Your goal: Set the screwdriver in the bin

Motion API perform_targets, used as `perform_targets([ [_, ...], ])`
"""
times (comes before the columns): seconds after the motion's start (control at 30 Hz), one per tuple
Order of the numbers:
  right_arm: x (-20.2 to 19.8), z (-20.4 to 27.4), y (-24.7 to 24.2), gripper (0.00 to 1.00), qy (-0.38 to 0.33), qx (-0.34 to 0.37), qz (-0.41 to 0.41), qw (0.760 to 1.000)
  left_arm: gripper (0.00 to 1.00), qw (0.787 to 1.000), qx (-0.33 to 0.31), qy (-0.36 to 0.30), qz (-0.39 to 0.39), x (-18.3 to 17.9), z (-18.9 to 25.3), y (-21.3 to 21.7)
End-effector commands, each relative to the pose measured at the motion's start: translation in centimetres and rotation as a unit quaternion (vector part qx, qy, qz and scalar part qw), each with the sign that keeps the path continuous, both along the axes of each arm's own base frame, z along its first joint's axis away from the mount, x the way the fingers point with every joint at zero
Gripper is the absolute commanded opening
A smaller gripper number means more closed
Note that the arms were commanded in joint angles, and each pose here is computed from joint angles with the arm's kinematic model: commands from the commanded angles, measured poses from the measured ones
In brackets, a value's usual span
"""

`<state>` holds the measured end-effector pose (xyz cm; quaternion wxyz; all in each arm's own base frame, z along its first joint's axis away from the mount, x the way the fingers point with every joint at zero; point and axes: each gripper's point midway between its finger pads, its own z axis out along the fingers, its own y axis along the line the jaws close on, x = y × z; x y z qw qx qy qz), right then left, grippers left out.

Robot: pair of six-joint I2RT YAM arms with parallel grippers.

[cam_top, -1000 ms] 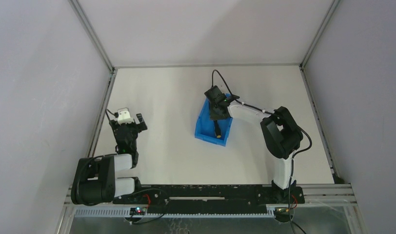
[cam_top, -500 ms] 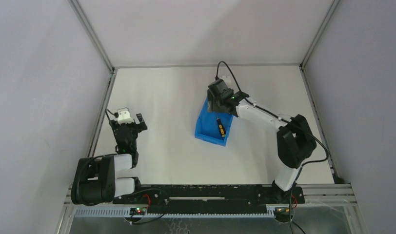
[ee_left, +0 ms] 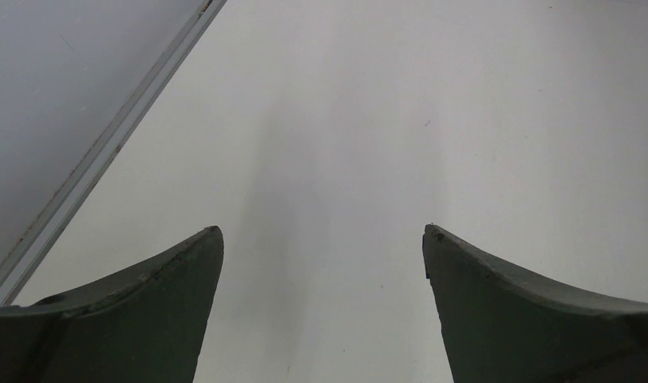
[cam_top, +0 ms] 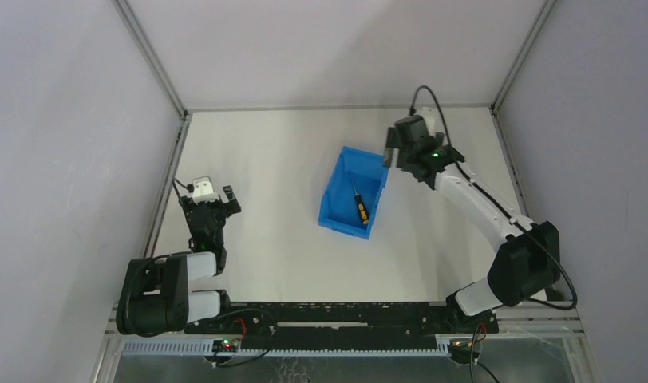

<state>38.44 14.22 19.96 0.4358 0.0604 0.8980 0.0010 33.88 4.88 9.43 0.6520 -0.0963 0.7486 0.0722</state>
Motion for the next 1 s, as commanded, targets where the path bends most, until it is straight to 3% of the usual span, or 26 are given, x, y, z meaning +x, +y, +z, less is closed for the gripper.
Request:
perform_targets([
  [0.0,-0.6,-0.7,-6.3,1.0,0.013,-0.027,-0.023,0.999,1.0,0.998,0.014,-0.062,0.003,1.5,4.0,0.3],
  [0.33,-0.3,-2.7,-15.6,1.0,0.006,0.007,-0.07,0.998,1.0,0.998,0.014,-0.062,0.003,1.5,4.1,0.2],
  [0.97,-0.2,-3.5,-15.5,1.0,-0.015,0.004,-0.049,0.999,1.0,0.998,0.014,-0.062,0.003,1.5,4.0,0.2],
])
